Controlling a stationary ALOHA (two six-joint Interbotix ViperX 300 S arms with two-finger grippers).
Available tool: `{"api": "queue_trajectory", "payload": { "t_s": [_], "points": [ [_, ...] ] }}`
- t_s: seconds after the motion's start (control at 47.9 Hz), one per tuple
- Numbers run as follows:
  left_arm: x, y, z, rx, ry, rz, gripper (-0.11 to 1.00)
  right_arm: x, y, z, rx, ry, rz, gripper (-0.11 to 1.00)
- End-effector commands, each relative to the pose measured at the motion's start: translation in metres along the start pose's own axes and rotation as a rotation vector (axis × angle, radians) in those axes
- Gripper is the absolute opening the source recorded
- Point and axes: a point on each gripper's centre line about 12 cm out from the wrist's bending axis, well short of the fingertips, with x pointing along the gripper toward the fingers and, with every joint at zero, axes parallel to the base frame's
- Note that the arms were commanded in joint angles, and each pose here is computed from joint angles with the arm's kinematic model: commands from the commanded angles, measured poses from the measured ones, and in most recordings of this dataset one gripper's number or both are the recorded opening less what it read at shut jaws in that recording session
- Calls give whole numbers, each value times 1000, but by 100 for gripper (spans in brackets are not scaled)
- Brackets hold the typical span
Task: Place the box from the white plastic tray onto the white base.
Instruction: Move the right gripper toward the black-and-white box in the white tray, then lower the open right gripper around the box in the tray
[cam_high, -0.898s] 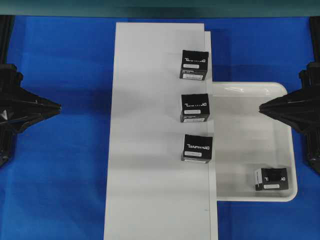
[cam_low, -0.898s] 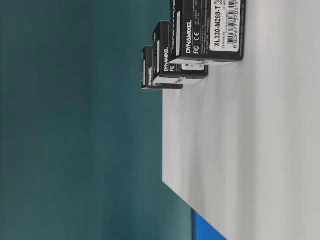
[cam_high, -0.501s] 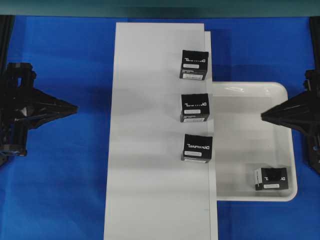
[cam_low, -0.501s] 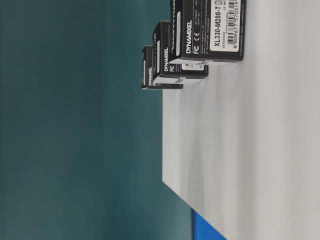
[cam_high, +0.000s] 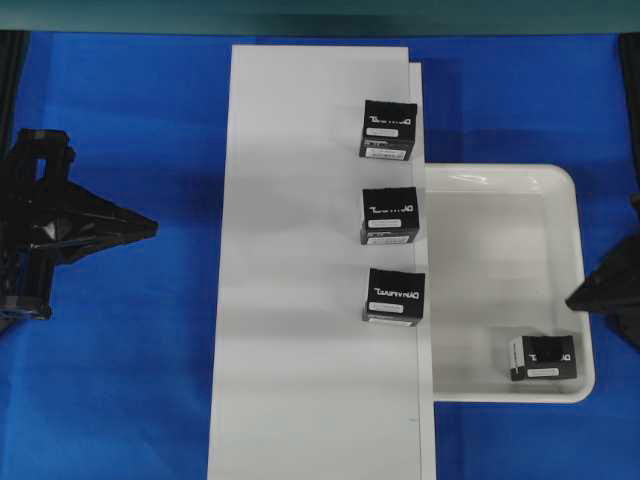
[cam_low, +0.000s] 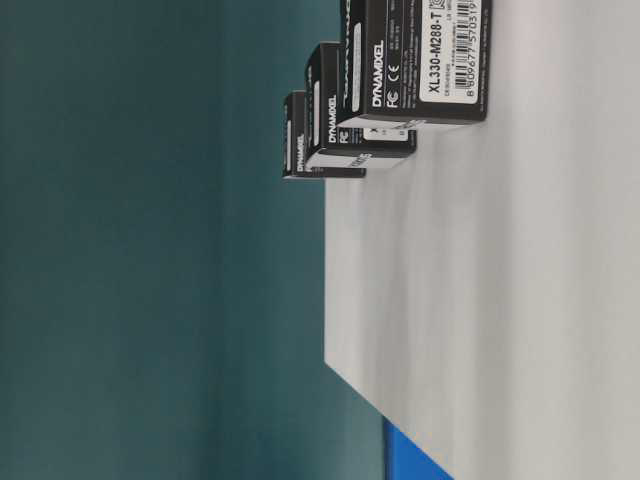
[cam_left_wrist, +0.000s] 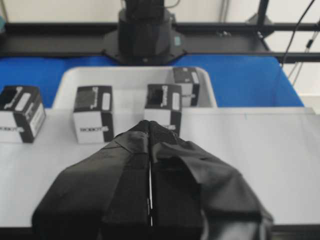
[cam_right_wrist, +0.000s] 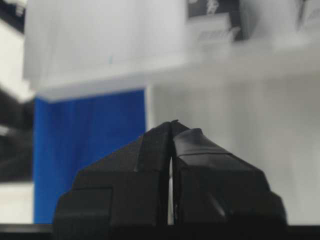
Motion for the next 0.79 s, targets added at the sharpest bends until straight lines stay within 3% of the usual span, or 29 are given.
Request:
{"api": "queue_trajectory", "payload": {
  "t_s": [0.0,0.146,0.376,0.606,0.773],
  "points": [
    [1,-1,10,0,-18,-3,-6,5,5,3,6,70,0,0],
    [1,-1,12,0,-18,-4,-6,25,12,-3,-21,275,-34,0],
    [0,-1,13,2,-20,-6,-6,62,21,-5,-100,481,-103,0],
    [0,-1,11,0,5,-4,-6,81,16,-6,-169,605,-200,0],
    [-2,-3,13,1,-3,-12,-6,84,15,-8,-173,620,-211,0]
  ]
}}
